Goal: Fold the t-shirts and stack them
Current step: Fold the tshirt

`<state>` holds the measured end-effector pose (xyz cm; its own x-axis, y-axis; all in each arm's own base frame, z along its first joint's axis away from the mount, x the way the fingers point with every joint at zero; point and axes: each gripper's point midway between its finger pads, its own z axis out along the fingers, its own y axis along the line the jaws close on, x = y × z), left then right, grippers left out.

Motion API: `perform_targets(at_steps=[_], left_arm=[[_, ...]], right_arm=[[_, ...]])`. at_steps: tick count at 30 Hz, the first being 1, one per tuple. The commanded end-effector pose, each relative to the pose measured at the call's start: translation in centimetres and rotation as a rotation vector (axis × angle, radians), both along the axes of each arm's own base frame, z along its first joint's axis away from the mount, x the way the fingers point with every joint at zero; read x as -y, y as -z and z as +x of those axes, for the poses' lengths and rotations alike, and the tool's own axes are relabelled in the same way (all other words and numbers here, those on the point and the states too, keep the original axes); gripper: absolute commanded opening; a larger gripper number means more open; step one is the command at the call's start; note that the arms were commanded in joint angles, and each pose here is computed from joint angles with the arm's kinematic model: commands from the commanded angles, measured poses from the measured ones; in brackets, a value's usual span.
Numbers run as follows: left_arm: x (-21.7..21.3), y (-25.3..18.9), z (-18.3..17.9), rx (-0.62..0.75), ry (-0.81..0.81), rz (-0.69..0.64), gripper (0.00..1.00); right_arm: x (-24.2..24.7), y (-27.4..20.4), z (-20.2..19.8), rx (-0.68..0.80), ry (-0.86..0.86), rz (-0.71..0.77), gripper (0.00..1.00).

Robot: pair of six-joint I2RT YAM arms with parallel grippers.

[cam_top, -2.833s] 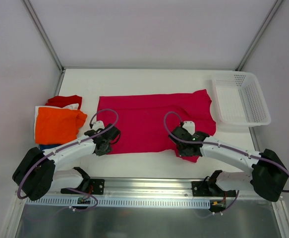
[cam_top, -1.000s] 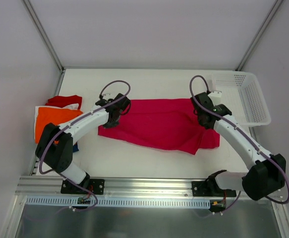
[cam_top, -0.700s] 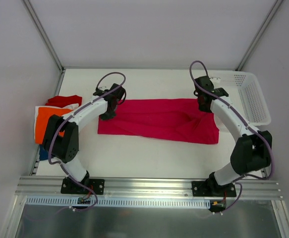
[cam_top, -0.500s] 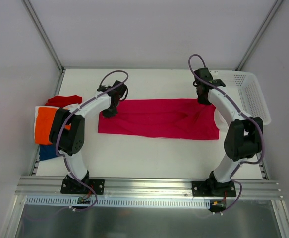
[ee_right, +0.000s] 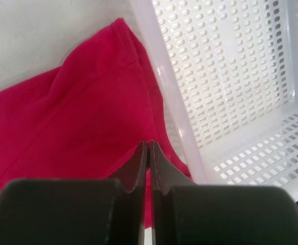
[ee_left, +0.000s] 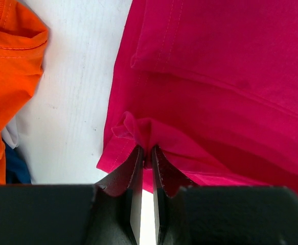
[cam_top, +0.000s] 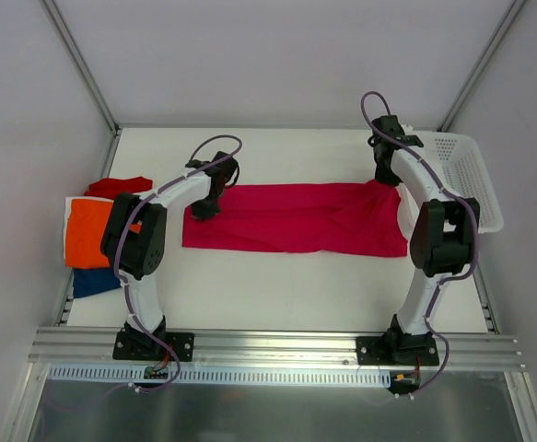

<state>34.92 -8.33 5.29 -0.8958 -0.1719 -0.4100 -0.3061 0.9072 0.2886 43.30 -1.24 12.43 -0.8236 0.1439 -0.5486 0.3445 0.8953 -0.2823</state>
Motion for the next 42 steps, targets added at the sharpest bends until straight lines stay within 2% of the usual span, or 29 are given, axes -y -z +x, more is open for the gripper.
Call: perform_targets(at_steps=[1,15,22,23,25,26,27,28,29,32,34,36,38,40,41,42], left_arm=[[-0.9,-1.5,0.5,0.034,-0.014,0.019,0.07],[-1.3,-1.2,2.0,0.027,-0.012,0.034,0.08],[-1.4,-0.8,2.5,0.012,-0.008,0.039,0.24],[-1.6,-0.8,2.5,0.015,-0.013,0.048,0.38],[-1.9,-0.9,2.6,0.028,-0.024,0.064,0.72],[-2.4,-1.6,2.8,0.058,-0.04,0.086,0.96],[-2.6,-2.1,3.1,0.076,-0.049,0.094,0.99],[-2.7,-2.8,3.4,0.103,-0.058,0.1,0.99],[-3.1,-4.0,3.8,0.144,-0.074,0.119,0.99],[-3.3,-7.9,4.7,0.266,-0.113,0.105,0.99],[-3.3,-10.1,4.9,0.329,-0.124,0.083,0.99],[-3.0,-12.2,4.7,0.376,-0.111,0.055,0.99],[-2.4,-13.4,4.0,0.402,-0.088,0.043,0.99],[-1.1,-12.7,2.8,0.39,-0.063,0.015,0.99],[-0.6,-13.0,2.3,0.4,-0.051,0.004,0.98],[-0.2,-12.1,1.6,0.38,-0.035,0.012,0.97]], right_arm=[[1.2,-2.3,1.3,0.035,-0.009,-0.019,0.0],[3.0,-1.2,2.6,-0.014,0.021,-0.047,0.0],[2.9,0.1,2.4,-0.043,0.027,-0.046,0.0],[2.9,0.3,2.4,-0.047,0.029,-0.048,0.0],[3.1,0.3,2.5,-0.043,0.031,-0.051,0.01],[3.1,0.2,2.8,-0.033,0.031,-0.052,0.08],[3.1,0.1,3.0,-0.023,0.034,-0.057,0.47],[3.2,0.0,3.3,-0.01,0.033,-0.06,0.69],[3.1,-0.8,4.2,0.043,0.03,-0.054,0.83],[2.9,-3.1,5.5,0.142,0.021,-0.055,0.85],[3.2,-6.4,5.7,0.23,0.018,-0.059,0.91],[3.1,-10.1,5.3,0.313,-0.001,-0.055,0.92],[2.7,-11.6,4.3,0.332,-0.019,-0.045,0.93],[2.0,-13.6,2.6,0.372,-0.043,-0.017,0.92],[1.3,-12.6,1.6,0.349,-0.064,-0.006,0.92],[0.6,-13.7,0.5,0.38,-0.085,0.024,0.92]])
